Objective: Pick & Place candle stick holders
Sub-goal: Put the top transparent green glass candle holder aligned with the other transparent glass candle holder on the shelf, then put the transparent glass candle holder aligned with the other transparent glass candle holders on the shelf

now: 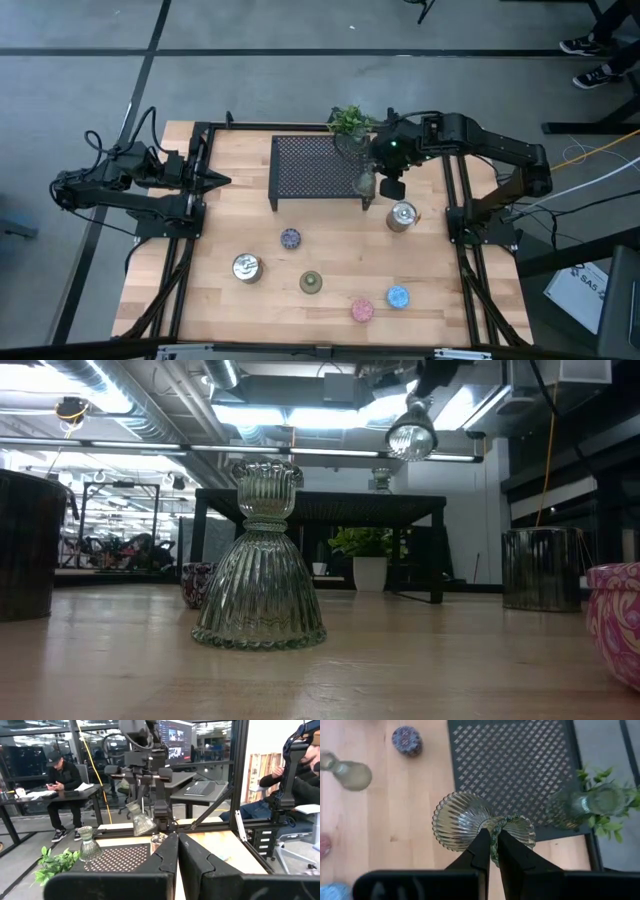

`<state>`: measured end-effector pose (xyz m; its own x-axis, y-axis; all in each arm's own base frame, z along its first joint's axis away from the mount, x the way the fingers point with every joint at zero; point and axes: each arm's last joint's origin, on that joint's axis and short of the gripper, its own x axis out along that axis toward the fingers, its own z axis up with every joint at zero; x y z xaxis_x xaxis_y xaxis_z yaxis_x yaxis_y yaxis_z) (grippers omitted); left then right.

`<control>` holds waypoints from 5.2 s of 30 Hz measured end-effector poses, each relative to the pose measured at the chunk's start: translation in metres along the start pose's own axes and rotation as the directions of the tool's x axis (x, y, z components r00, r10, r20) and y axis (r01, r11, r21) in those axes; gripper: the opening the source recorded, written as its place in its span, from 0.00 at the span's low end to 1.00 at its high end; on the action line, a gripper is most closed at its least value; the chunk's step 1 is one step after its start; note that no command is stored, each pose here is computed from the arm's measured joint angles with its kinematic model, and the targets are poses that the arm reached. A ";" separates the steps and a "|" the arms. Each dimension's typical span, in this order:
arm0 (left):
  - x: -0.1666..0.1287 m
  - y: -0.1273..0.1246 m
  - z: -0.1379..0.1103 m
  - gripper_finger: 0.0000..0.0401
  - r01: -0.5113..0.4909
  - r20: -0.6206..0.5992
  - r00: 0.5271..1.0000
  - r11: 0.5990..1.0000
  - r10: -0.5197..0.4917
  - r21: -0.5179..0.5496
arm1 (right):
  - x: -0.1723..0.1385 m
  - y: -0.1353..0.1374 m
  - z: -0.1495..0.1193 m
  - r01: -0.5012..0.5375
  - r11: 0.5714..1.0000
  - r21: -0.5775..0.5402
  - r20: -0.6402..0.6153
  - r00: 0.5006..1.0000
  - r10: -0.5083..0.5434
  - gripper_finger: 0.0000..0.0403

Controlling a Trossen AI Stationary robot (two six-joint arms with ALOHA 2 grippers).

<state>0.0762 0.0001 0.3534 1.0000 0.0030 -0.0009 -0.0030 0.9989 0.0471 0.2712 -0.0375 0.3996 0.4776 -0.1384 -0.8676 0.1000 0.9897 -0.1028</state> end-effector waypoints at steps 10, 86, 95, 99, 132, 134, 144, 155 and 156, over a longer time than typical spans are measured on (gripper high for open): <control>0.000 0.000 0.000 0.02 0.001 0.000 1.000 1.000 -0.001 0.000 | 0.021 -0.022 0.007 0.044 0.999 0.021 -0.028 0.999 -0.043 0.06; 0.000 0.000 0.000 0.02 0.000 0.000 1.000 1.000 0.000 0.000 | 0.069 -0.036 0.020 0.088 0.996 0.015 -0.142 0.986 -0.085 0.44; 0.000 0.000 0.000 0.02 0.000 0.000 1.000 1.000 0.000 0.000 | 0.029 -0.027 0.017 -0.013 0.995 0.101 -0.103 0.994 0.023 0.45; 0.000 0.000 0.000 0.02 0.000 0.000 1.000 1.000 0.000 0.000 | 0.020 -0.012 0.011 -0.158 0.978 0.136 -0.108 0.979 0.173 0.44; 0.000 0.000 0.000 0.02 0.000 0.000 1.000 1.000 0.000 0.000 | -0.033 0.215 -0.029 -0.185 0.946 0.267 0.162 0.976 0.145 0.28; 0.000 0.000 0.000 0.02 0.000 0.000 1.000 1.000 0.000 0.000 | -0.032 0.223 -0.028 -0.207 0.941 0.266 0.178 0.970 0.163 0.28; 0.000 0.000 0.000 0.02 0.000 0.000 1.000 1.000 0.000 0.000 | -0.006 0.255 -0.026 -0.220 0.935 0.279 0.160 0.970 0.181 0.28; 0.000 0.000 0.000 0.02 0.000 0.000 1.000 1.000 0.000 0.000 | 0.025 0.247 -0.011 -0.143 0.949 0.281 0.108 0.987 0.116 0.28; 0.000 0.000 0.000 0.02 0.001 0.000 1.000 1.000 -0.001 0.000 | 0.027 0.247 -0.011 -0.148 0.950 0.276 0.096 0.987 0.126 0.28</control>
<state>0.0761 0.0000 0.3535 1.0000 0.0023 -0.0006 -0.0023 0.9989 0.0472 0.2990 0.2035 0.3457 0.5683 -0.0157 -0.8227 0.2654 0.9499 0.1652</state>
